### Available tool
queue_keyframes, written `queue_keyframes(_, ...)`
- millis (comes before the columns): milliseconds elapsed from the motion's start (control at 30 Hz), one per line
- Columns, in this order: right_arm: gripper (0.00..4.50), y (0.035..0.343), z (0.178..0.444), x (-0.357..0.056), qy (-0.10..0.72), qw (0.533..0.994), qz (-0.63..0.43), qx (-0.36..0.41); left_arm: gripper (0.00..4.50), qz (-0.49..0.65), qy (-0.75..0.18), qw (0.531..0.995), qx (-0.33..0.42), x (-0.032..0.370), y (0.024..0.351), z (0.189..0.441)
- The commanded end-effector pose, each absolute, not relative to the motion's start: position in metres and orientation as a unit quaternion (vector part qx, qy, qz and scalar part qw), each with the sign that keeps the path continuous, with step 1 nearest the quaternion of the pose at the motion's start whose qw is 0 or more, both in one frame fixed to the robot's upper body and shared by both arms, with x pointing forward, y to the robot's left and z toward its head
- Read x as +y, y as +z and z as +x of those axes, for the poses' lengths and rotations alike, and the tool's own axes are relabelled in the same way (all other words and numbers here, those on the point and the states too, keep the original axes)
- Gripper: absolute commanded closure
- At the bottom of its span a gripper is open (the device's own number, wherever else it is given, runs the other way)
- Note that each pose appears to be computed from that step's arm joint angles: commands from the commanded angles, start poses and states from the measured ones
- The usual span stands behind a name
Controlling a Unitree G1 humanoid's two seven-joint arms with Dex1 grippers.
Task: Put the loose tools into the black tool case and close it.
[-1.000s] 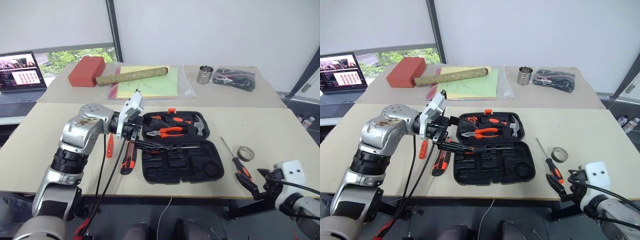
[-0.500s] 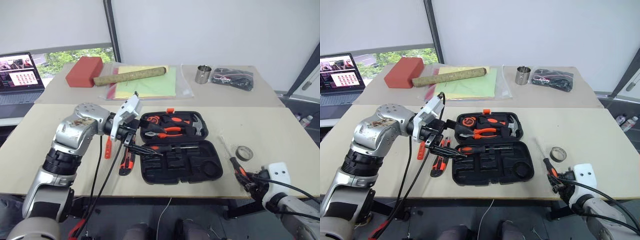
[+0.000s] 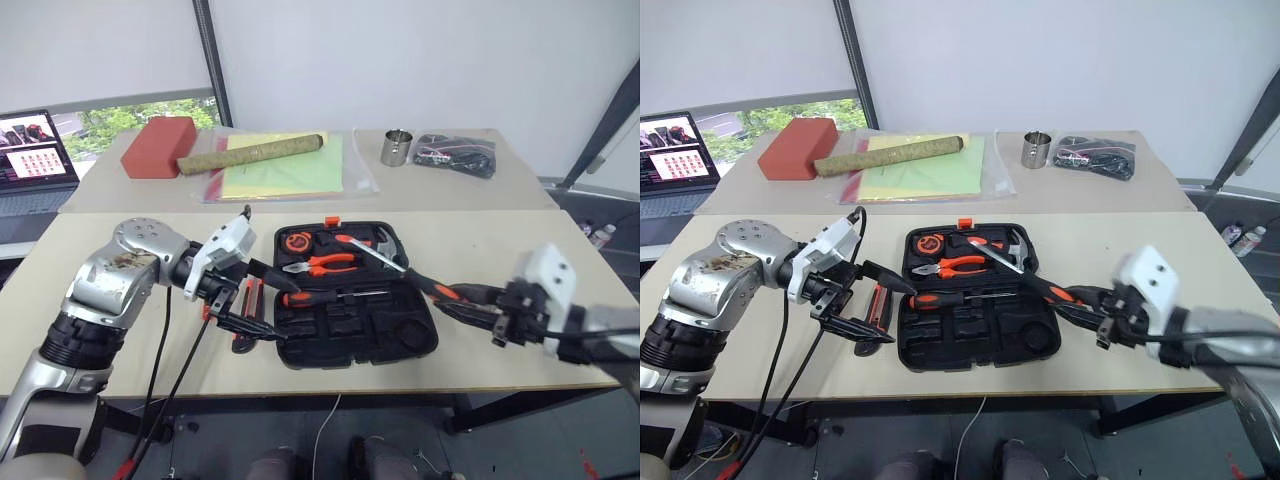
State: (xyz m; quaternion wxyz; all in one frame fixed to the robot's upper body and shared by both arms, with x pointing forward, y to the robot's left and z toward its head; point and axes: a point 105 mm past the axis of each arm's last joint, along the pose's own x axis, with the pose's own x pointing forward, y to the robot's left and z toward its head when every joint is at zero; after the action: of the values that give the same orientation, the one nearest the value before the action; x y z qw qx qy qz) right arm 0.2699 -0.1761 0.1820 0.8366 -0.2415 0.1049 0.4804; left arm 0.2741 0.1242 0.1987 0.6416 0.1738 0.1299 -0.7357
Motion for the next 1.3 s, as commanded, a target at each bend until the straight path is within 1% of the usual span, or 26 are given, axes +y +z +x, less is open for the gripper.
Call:
queue_keyframes(33, 3.54, 0.175, 0.279, -0.165, 0.557, 0.766, -0.308, 0.095, 0.00, 0.195, -0.718, 0.660, 0.105, 0.127, 0.208, 0.276)
queue_keyframes(167, 3.54, 0.170, 0.297, -0.166, 0.573, 0.736, -0.349, 0.092, 0.00, 0.196, -0.712, 0.666, 0.103, 0.128, 0.210, 0.275)
queue_keyframes(367, 3.54, 0.158, 0.305, -0.170, 0.604, 0.681, -0.403, 0.097, 0.00, 0.198, -0.703, 0.676, 0.100, 0.128, 0.212, 0.275)
queue_keyframes(567, 3.54, 0.156, 0.322, -0.165, 0.593, 0.687, -0.410, 0.093, 0.00, 0.200, -0.700, 0.679, 0.100, 0.127, 0.211, 0.275)
queue_keyframes(867, 3.54, 0.151, 0.334, -0.163, 0.580, 0.699, -0.406, 0.100, 0.00, 0.201, -0.700, 0.679, 0.096, 0.124, 0.211, 0.275)
queue_keyframes(933, 2.54, 0.156, 0.335, -0.159, 0.583, 0.705, -0.394, 0.092, 0.00, 0.201, -0.700, 0.678, 0.096, 0.124, 0.211, 0.276)
queue_keyframes(967, 2.31, 0.161, 0.334, -0.156, 0.587, 0.707, -0.384, 0.086, 0.00, 0.201, -0.700, 0.679, 0.096, 0.124, 0.212, 0.276)
queue_keyframes(1167, 0.25, 0.186, 0.332, -0.137, 0.594, 0.739, -0.313, 0.063, 0.00, 0.200, -0.698, 0.681, 0.095, 0.123, 0.211, 0.278)
queue_keyframes(1200, 0.25, 0.187, 0.332, -0.134, 0.595, 0.741, -0.305, 0.064, 0.00, 0.199, -0.698, 0.681, 0.095, 0.123, 0.211, 0.278)
queue_keyframes(1267, 0.57, 0.184, 0.332, -0.131, 0.596, 0.743, -0.298, 0.069, 0.00, 0.198, -0.698, 0.682, 0.095, 0.123, 0.210, 0.279)
queue_keyframes(1300, 0.81, 0.182, 0.331, -0.130, 0.597, 0.742, -0.297, 0.072, 0.00, 0.198, -0.698, 0.682, 0.095, 0.123, 0.210, 0.280)
